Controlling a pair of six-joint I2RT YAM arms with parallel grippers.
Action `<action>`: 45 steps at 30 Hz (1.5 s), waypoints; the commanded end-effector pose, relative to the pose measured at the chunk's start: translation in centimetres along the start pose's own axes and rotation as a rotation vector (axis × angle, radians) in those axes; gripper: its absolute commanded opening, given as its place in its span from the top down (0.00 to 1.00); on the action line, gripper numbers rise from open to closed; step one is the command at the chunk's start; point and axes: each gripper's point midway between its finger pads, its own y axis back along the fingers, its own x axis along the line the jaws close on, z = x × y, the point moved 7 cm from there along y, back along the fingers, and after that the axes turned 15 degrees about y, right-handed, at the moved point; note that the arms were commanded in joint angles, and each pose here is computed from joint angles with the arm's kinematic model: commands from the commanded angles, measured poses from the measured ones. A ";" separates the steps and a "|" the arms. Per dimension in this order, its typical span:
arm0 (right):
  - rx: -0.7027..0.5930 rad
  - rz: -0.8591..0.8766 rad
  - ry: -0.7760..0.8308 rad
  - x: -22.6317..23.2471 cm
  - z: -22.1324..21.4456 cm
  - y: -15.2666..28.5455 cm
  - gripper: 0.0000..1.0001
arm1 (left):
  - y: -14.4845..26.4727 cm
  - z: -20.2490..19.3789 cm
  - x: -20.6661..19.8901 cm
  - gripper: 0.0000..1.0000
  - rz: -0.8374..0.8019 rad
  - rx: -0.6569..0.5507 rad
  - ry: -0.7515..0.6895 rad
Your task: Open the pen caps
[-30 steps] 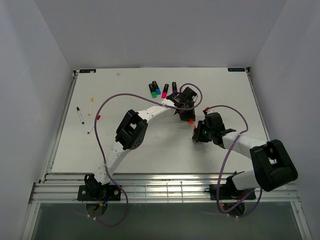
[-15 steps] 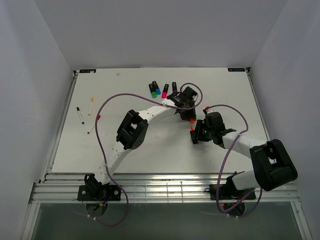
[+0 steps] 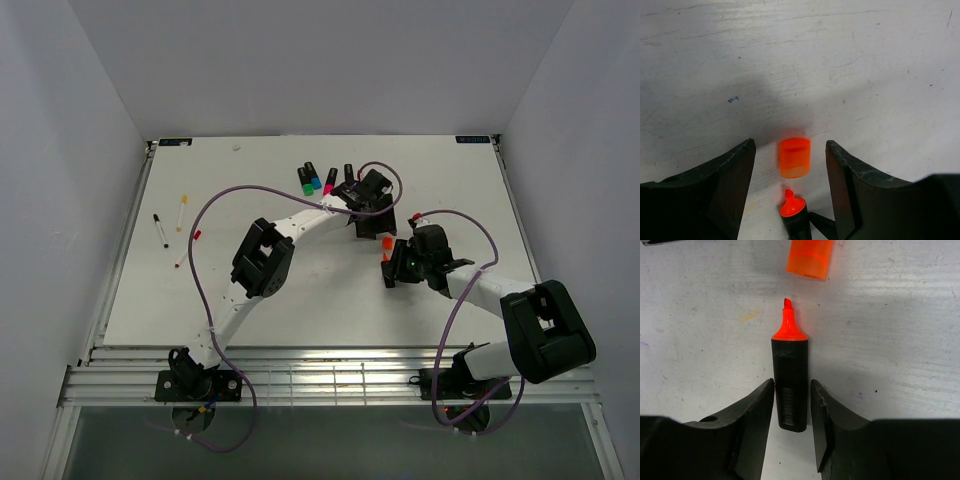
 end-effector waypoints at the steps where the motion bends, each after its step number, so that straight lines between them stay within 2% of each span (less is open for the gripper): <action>1: 0.045 -0.032 0.003 -0.7 -1.5 0.3 0.58 | 1.0 1.1 0.1 0.30 0.020 -0.029 -0.007; 7: 0.064 -0.035 -0.008 -0.8 -2.2 0.4 0.59 | 1.5 1.5 0.6 0.30 0.028 -0.031 -0.003; 17: 0.053 -0.024 -0.034 -0.7 -2.8 0.8 0.60 | 3.7 3.1 1.5 0.30 0.063 -0.109 0.007; 26: 0.056 0.011 -0.096 -0.1 -2.9 0.7 0.66 | 7.0 7.3 2.7 0.29 0.074 -0.210 0.049; 36: 0.051 -0.057 -0.146 -0.6 -3.2 0.8 0.68 | 9.8 11.3 4.8 0.29 0.086 -0.300 0.094; 38: 0.041 -0.044 -0.136 -0.4 -3.0 1.0 0.66 | 10.2 12.3 5.4 0.29 0.089 -0.317 0.101; 45: -0.087 -0.004 -0.053 0.2 -0.1 2.8 0.41 | 11.4 15.6 7.4 0.29 0.094 -0.365 0.092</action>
